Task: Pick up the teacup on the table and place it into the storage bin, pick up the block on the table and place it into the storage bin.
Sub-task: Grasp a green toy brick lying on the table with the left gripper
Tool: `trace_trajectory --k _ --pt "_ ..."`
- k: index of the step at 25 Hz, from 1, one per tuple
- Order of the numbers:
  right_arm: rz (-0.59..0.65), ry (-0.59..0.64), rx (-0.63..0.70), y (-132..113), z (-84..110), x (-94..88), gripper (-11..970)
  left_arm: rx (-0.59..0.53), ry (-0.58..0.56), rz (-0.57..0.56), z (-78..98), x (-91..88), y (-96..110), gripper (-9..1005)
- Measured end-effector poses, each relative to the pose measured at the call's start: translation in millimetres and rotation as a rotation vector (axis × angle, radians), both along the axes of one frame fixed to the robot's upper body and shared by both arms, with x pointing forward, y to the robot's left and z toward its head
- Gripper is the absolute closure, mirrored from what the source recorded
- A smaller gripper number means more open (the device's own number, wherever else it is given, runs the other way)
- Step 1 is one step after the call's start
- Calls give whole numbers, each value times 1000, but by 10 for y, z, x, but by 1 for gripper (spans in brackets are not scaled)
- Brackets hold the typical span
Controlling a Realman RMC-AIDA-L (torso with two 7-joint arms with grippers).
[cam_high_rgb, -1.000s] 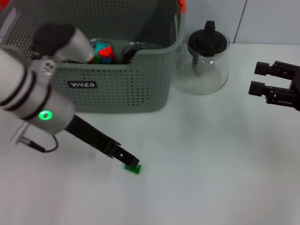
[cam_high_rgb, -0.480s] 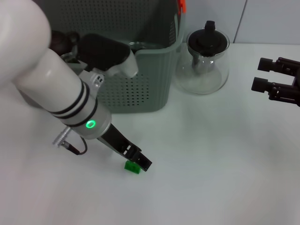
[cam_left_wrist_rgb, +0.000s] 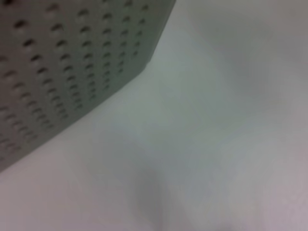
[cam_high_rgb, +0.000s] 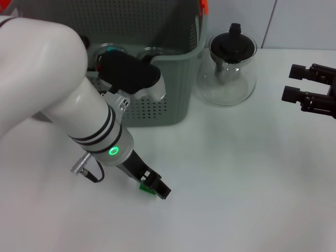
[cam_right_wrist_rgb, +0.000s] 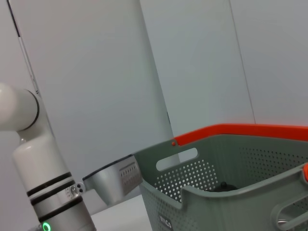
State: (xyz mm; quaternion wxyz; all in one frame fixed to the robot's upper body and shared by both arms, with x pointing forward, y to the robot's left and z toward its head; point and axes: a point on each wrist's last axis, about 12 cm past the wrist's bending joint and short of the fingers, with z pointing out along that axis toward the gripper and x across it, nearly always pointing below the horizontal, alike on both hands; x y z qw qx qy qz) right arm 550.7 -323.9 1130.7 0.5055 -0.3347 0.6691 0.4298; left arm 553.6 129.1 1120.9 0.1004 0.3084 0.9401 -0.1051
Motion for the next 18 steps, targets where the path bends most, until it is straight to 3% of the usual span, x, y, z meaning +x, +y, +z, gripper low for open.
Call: trace_trajectory --k 18 --pt "-1 2 -2 -2 -9 -5 169 16 5 -9 -127 -39 -84 128"
